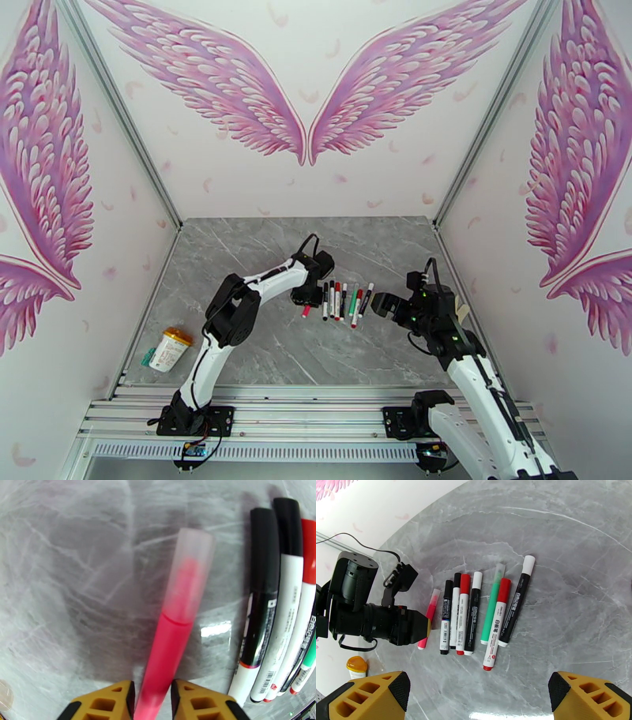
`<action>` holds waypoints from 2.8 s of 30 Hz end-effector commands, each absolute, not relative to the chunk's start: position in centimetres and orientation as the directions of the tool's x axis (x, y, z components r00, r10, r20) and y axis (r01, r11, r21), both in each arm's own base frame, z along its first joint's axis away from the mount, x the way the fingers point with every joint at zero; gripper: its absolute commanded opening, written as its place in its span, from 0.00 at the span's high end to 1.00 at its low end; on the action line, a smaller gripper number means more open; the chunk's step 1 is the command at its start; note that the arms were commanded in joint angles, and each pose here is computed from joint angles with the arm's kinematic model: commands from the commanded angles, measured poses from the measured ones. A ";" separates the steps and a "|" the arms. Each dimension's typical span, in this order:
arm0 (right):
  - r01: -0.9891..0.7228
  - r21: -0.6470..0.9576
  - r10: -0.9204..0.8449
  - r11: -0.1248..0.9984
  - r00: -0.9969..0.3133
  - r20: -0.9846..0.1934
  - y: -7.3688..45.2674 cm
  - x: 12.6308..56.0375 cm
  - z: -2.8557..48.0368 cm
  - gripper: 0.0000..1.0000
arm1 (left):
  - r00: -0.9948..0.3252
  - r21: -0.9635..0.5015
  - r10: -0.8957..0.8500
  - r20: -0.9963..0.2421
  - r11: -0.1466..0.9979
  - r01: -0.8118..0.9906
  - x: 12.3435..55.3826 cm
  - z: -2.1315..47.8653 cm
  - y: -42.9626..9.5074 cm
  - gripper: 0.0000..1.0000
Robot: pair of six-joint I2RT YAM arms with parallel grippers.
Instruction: Open the pen caps
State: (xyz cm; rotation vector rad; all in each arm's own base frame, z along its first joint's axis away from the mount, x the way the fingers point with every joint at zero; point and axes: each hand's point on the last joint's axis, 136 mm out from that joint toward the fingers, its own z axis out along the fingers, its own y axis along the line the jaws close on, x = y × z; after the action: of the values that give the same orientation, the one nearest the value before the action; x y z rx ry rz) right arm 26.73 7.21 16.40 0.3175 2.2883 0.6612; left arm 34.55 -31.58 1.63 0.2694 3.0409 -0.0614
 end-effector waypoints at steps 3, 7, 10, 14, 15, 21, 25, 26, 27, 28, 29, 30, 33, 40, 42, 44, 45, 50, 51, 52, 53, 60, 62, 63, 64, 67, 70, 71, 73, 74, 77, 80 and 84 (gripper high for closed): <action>0.031 0.572 0.412 0.820 -0.726 -0.551 8.0 26.7 16.2 0.01 | -0.972 -0.011 0.225 -0.061 0.974 0.226 34.4 1.1 -32.0 0.70; 0.030 0.571 0.409 0.820 -0.728 -0.550 8.1 26.7 16.1 0.01 | -0.971 -0.002 0.232 -0.050 0.973 0.233 34.3 0.6 -31.9 0.71; 0.029 0.573 0.409 0.819 -0.730 -0.547 8.2 26.6 16.0 0.01 | -0.970 0.006 0.237 -0.043 0.971 0.237 34.2 0.3 -31.8 0.73; 0.019 0.584 0.409 0.811 -0.732 -0.544 8.4 26.5 16.2 0.01 | -0.966 0.029 0.252 -0.054 0.968 0.251 34.3 -0.2 -31.5 0.76; 0.013 0.587 0.407 0.810 -0.733 -0.545 8.5 26.5 16.2 0.01 | -0.964 0.032 0.258 -0.058 0.966 0.256 34.3 -0.2 -31.5 0.77; -0.058 0.630 0.370 0.774 -0.766 -0.525 10.1 26.2 16.7 0.01 | -0.951 0.009 0.269 -0.152 0.963 0.271 34.5 3.1 -31.3 0.80; -0.108 0.702 0.352 0.704 -0.805 -0.477 12.0 25.9 17.2 0.03 | -0.934 -0.057 0.254 -0.252 0.959 0.276 33.6 5.7 -30.8 0.81; -0.110 0.710 0.349 0.696 -0.812 -0.467 12.3 25.9 17.2 0.05 | -0.931 -0.071 0.250 -0.266 0.958 0.277 33.2 6.0 -30.5 0.81; -0.113 0.716 0.341 0.689 -0.821 -0.458 12.6 25.8 17.2 0.06 | -0.927 -0.088 0.242 -0.288 0.957 0.277 32.7 6.4 -30.2 0.81; -0.113 0.719 0.335 0.686 -0.828 -0.450 12.8 25.7 17.1 0.07 | -0.921 -0.110 0.234 -0.310 0.954 0.280 32.4 7.0 -30.2 0.82; -0.113 0.723 0.329 0.681 -0.835 -0.441 13.1 25.7 17.0 0.08 | -0.917 -0.133 0.231 -0.324 0.949 0.286 31.7 7.1 -29.9 0.82; -0.114 0.729 0.323 0.675 -0.842 -0.431 13.4 25.6 17.0 0.09 | -0.912 -0.157 0.230 -0.338 0.942 0.296 31.2 7.3 -29.8 0.82; -0.114 0.752 0.317 0.649 -0.858 -0.404 14.5 25.5 17.1 0.13 | -0.899 -0.216 0.232 -0.371 0.920 0.327 29.2 7.9 -29.2 0.82; -0.110 0.803 0.351 0.586 -0.859 -0.373 17.5 25.8 17.8 0.25 | -0.853 -0.336 0.260 -0.453 0.836 0.433 26.1 10.5 -29.5 0.82; -0.092 0.794 0.345 0.601 -0.866 -0.361 18.0 25.7 17.7 0.29 | -0.836 -0.360 0.267 -0.479 0.809 0.465 25.3 11.2 -29.6 0.82; -0.072 0.793 0.345 0.605 -0.874 -0.343 18.5 25.6 17.9 0.31 | -0.820 -0.374 0.276 -0.501 0.786 0.492 24.6 11.9 -29.6 0.81; -0.070 0.798 0.342 0.598 -0.878 -0.334 18.8 25.6 18.0 0.33 | -0.814 -0.372 0.280 -0.509 0.781 0.502 24.4 12.0 -29.5 0.81; -0.087 0.824 0.312 0.560 -0.899 -0.307 21.2 25.8 19.0 0.37 | -0.784 -0.365 0.311 -0.537 0.753 0.548 22.9 12.6 -29.5 0.81; -0.090 0.827 0.311 0.555 -0.900 -0.306 21.6 26.0 19.1 0.38 | -0.781 -0.363 0.315 -0.539 0.750 0.553 22.7 12.6 -29.5 0.81; -0.091 0.832 0.309 0.547 -0.902 -0.302 22.0 26.1 19.2 0.39 | -0.779 -0.365 0.318 -0.541 0.745 0.558 22.5 12.7 -29.6 0.81; -0.093 0.836 0.307 0.540 -0.904 -0.299 22.4 26.3 19.2 0.40 | -0.776 -0.365 0.324 -0.541 0.741 0.564 22.3 12.7 -29.7 0.81; -0.101 0.853 0.284 0.512 -0.918 -0.278 24.7 27.5 19.2 0.44 | -0.759 -0.363 0.354 -0.547 0.716 0.596 21.6 12.6 -30.5 0.81; -0.100 0.857 0.274 0.505 -0.923 -0.269 25.4 27.9 19.0 0.45 | -0.754 -0.362 0.358 -0.550 0.712 0.602 21.5 12.7 -30.7 0.81; -0.101 0.857 0.271 0.505 -0.925 -0.268 25.6 28.1 18.9 0.46 | -0.752 -0.362 0.359 -0.552 0.709 0.605 21.5 12.8 -30.8 0.81; -0.101 0.857 0.266 0.505 -0.926 -0.267 25.9 28.2 18.8 0.46 | -0.752 -0.363 0.362 -0.551 0.707 0.607 21.4 12.8 -30.9 0.81; -0.114 0.858 0.247 0.501 -0.931 -0.267 26.7 28.5 18.8 0.48 | -0.750 -0.363 0.371 -0.547 0.703 0.612 21.4 12.9 -31.1 0.81; -0.114 0.853 0.226 0.510 -0.939 -0.261 27.3 28.6 18.3 0.50 | -0.751 -0.371 0.377 -0.541 0.695 0.616 21.3 12.8 -31.4 0.81; -0.114 0.851 0.220 0.512 -0.941 -0.258 27.5 28.6 18.1 0.50 | -0.751 -0.376 0.377 -0.543 0.690 0.618 21.3 13.0 -31.6 0.81; -0.112 0.851 0.215 0.514 -0.943 -0.254 27.8 28.6 17.8 0.52 | -0.752 -0.383 0.375 -0.542 0.687 0.618 21.3 13.1 -31.7 0.82; -0.109 0.850 0.213 0.516 -0.944 -0.251 27.8 28.6 17.5 0.53 | -0.753 -0.386 0.375 -0.540 0.685 0.618 21.2 13.1 -31.8 0.81; -0.108 0.848 0.210 0.519 -0.946 -0.249 28.0 28.6 17.2 0.56 | -0.754 -0.393 0.376 -0.539 0.680 0.620 21.1 13.2 -31.9 0.82; -0.110 0.845 0.199 0.523 -0.948 -0.247 28.3 28.5 16.9 0.58 | -0.756 -0.400 0.377 -0.535 0.675 0.620 21.0 13.3 -32.0 0.82; -0.112 0.840 0.187 0.531 -0.951 -0.245 28.5 28.4 16.6 0.61 | -0.759 -0.408 0.376 -0.533 0.671 0.619 21.0 13.4 -32.2 0.81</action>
State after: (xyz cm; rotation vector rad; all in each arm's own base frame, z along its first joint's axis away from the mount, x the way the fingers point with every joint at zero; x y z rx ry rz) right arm 28.08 27.61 15.64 0.1117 2.4924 1.3699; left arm 20.86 -31.13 12.12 0.7607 2.5092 -0.7761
